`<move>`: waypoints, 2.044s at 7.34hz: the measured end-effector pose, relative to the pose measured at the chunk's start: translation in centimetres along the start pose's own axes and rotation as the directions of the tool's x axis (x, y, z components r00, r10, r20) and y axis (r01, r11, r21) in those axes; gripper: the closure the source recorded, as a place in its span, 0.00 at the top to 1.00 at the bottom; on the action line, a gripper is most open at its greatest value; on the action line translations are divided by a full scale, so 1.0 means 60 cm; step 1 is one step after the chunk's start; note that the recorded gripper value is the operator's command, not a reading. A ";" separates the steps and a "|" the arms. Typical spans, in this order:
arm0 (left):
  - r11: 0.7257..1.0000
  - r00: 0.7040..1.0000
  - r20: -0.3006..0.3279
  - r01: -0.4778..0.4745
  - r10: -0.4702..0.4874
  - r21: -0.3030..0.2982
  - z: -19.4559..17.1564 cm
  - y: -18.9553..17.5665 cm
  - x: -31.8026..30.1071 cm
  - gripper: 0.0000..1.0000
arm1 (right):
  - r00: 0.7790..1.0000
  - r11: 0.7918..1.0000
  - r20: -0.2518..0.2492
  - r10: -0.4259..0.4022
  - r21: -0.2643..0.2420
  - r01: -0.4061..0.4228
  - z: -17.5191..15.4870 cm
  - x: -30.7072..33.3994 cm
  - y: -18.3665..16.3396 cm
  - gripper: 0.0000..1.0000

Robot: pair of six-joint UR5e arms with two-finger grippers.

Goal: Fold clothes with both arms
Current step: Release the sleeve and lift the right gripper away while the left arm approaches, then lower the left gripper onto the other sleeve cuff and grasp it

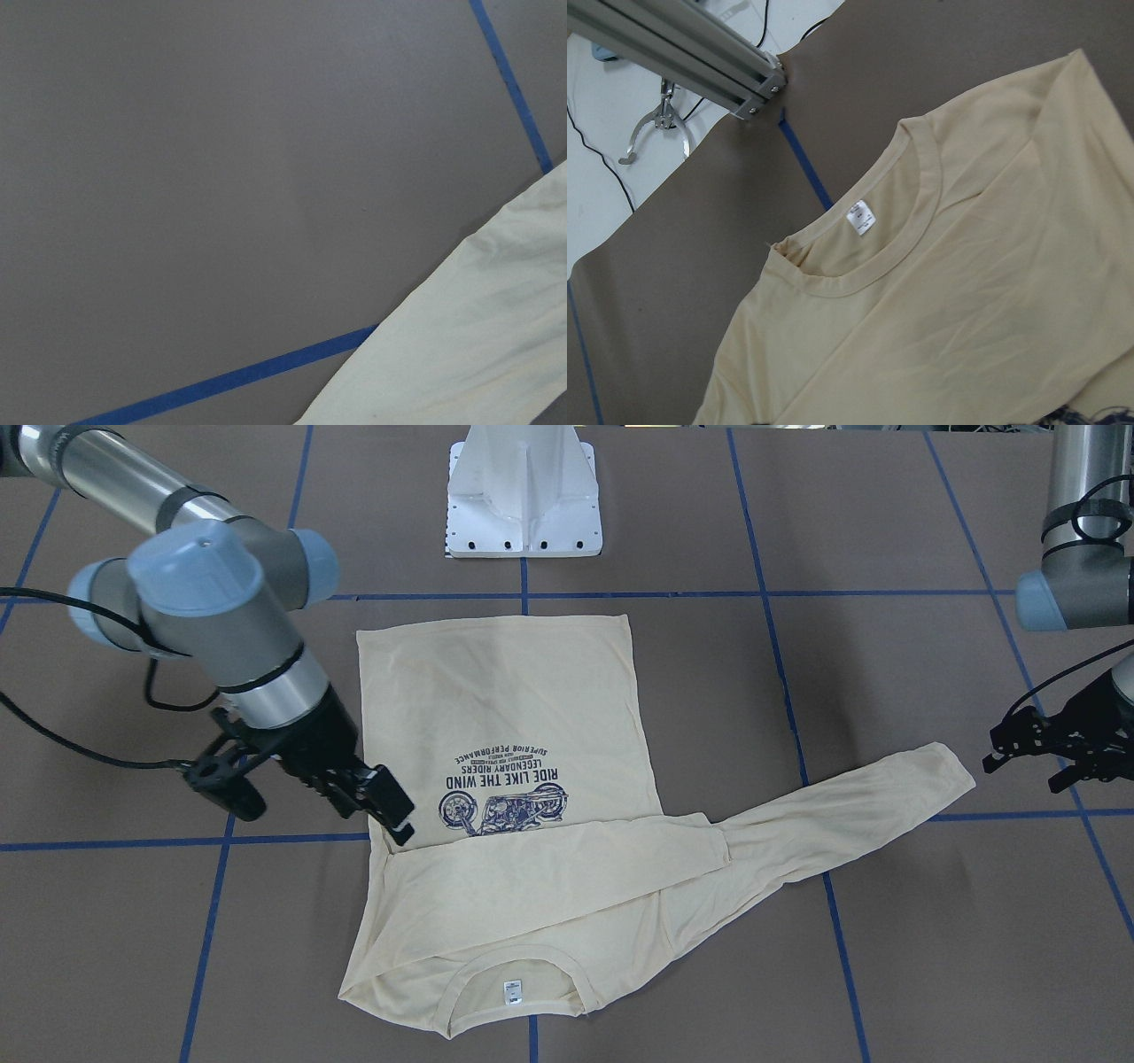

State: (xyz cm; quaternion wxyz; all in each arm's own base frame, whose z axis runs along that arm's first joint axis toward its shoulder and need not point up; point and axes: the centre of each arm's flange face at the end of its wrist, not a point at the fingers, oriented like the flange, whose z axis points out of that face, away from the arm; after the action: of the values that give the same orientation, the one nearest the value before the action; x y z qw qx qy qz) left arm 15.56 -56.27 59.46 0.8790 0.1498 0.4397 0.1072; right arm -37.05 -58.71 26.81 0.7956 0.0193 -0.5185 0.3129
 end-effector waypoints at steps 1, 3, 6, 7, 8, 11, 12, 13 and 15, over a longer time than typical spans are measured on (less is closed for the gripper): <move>1.000 1.000 -0.013 -0.007 0.007 -0.018 0.021 0.011 0.009 1.00 | 1.000 1.000 -0.017 -0.023 -0.021 0.022 -0.023 0.052 -0.033 0.99; 0.999 1.000 -0.020 0.009 -0.010 -0.046 0.047 0.045 -0.001 0.99 | 0.999 0.999 -0.031 -0.040 -0.030 0.039 -0.039 0.095 -0.054 0.99; 0.999 1.000 -0.020 -0.003 0.002 -0.053 0.081 0.063 -0.034 0.78 | 0.999 0.999 -0.030 -0.044 -0.028 0.043 -0.042 0.101 -0.054 0.99; 0.998 1.000 -0.019 0.005 -0.006 -0.062 0.093 0.057 -0.039 0.59 | 0.999 0.999 -0.027 -0.046 -0.029 0.045 -0.044 0.100 -0.053 0.99; 0.998 1.000 -0.019 0.008 -0.010 -0.068 0.101 0.052 -0.040 0.49 | 0.999 0.998 -0.021 -0.048 -0.030 0.047 -0.048 0.097 -0.050 0.99; 0.997 1.000 -0.019 0.010 -0.012 -0.072 0.106 0.049 -0.040 0.42 | 0.998 0.998 -0.009 -0.054 -0.029 0.054 -0.059 0.091 -0.045 0.99; 0.997 1.000 -0.020 0.010 -0.011 -0.071 0.106 0.048 -0.039 0.42 | 0.998 0.998 -0.009 -0.054 -0.028 0.054 -0.059 0.091 -0.045 0.99; 0.997 1.000 -0.021 0.010 -0.012 -0.072 0.106 0.048 -0.038 0.42 | 0.998 0.998 -0.008 -0.054 -0.028 0.054 -0.060 0.090 -0.045 0.99; 0.997 1.000 -0.021 0.012 -0.014 -0.075 0.107 0.048 -0.038 0.42 | 0.999 0.998 -0.005 -0.054 -0.028 0.054 -0.062 0.089 -0.045 0.99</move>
State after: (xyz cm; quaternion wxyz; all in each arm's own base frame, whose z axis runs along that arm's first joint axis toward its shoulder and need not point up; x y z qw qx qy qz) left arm 19.19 -55.40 65.83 0.8798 0.1130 0.4460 0.1195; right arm -31.22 -57.01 30.32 0.8054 0.0211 -0.5199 0.2839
